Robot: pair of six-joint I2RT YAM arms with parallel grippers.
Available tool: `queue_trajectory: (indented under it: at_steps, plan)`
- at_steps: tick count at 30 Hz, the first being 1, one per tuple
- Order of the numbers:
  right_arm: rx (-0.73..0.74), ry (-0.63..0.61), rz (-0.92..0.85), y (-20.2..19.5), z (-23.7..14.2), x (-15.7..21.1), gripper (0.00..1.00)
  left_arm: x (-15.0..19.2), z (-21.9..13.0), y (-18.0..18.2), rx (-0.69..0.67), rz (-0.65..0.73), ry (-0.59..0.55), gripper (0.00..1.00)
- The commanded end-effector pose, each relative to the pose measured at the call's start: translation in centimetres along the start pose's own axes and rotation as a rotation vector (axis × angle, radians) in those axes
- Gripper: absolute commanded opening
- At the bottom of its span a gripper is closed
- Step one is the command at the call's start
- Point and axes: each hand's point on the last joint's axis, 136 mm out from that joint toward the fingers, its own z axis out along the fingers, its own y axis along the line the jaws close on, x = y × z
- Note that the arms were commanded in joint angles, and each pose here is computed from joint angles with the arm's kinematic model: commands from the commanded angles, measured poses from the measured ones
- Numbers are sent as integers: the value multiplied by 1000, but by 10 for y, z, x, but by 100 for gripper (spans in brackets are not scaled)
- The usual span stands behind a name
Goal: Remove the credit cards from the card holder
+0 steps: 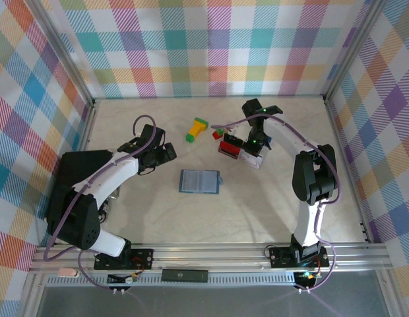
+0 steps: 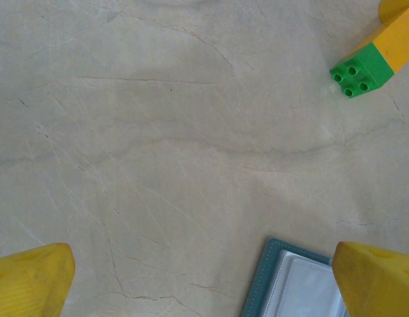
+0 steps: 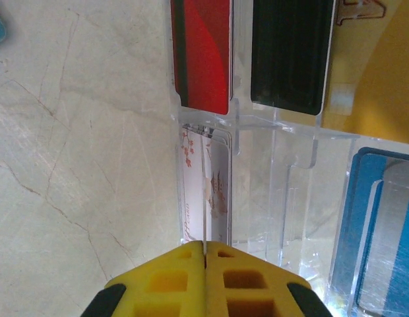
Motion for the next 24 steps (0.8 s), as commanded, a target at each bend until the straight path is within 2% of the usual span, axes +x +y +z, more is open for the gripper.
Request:
queue_trajectory:
  at_steps: [1, 14, 19, 24]
  plan:
    - [-26, 14, -6, -1, 9, 2, 0, -7, -2, -1, -3, 0, -5, 100]
    - [-84, 7, 24, 2, 26, 1, 1, -7, 0, -1, -10, 2, -3, 100]
    - [-66, 4, 51, -5, 27, -1, 14, -7, -1, 0, -14, -4, -5, 100]
    - [-30, -52, 88, -10, 3, -9, 25, -9, -5, 1, -6, -13, -20, 100]
